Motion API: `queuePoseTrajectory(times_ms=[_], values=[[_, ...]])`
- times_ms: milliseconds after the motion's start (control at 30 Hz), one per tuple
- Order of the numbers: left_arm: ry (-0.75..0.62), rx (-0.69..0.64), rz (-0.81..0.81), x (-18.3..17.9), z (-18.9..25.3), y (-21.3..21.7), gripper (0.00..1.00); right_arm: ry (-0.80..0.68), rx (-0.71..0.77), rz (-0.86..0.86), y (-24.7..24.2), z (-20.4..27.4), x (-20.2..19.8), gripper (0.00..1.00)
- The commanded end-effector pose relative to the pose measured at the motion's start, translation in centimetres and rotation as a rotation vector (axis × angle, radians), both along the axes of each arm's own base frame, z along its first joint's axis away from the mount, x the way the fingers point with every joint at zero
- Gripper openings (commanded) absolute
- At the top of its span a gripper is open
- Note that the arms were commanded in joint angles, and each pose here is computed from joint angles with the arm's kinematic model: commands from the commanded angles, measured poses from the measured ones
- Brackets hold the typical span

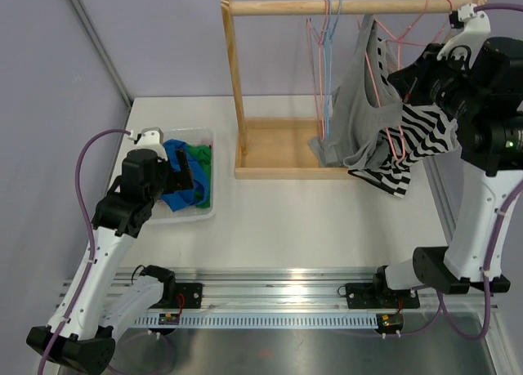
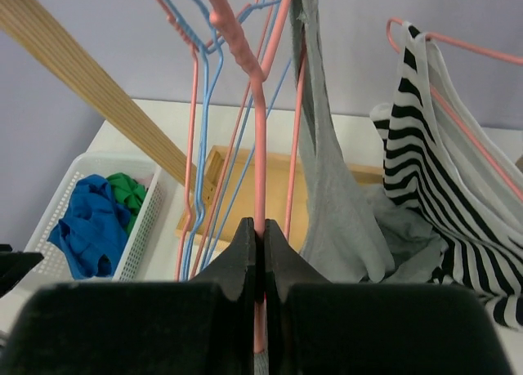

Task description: Remove the tank top from the hanger

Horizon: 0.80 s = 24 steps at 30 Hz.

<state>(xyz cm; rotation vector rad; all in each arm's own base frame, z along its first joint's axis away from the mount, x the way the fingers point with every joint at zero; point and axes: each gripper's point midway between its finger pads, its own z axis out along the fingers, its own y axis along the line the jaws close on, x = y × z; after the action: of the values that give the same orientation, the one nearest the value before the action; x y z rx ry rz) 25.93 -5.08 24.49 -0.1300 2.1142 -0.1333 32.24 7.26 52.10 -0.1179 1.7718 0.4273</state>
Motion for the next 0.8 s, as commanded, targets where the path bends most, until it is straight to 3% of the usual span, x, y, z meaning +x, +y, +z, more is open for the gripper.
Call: queuePoseTrajectory(times_ms=[0, 267, 400, 567, 767], values=[[-0.068, -0.028, -0.031, 0.6, 1.6, -0.7, 0.99, -0.107, 0.025, -0.033, -0.5, 2.5, -3.9, 0.00], [-0.125, -0.143, -0.193, -0.3, 4.0, -4.6, 0.99, 0.041, 0.020, 0.026, 0.2, -4.2, -9.9, 0.00], [-0.150, -0.184, -0.295, -1.4, 4.9, -7.3, 0.99, 0.196, 0.023, 0.052, 0.6, -12.1, -11.0, 0.00], [-0.211, -0.256, -0.414, -2.9, 6.6, -10.9, 0.99, 0.295, 0.149, 0.312, 4.9, -17.3, -13.9, 0.00], [-0.309, -0.369, -0.522, -4.9, 6.8, -15.8, 0.99, 0.439, 0.234, 0.386, 6.5, -23.4, -15.0, 0.00]])
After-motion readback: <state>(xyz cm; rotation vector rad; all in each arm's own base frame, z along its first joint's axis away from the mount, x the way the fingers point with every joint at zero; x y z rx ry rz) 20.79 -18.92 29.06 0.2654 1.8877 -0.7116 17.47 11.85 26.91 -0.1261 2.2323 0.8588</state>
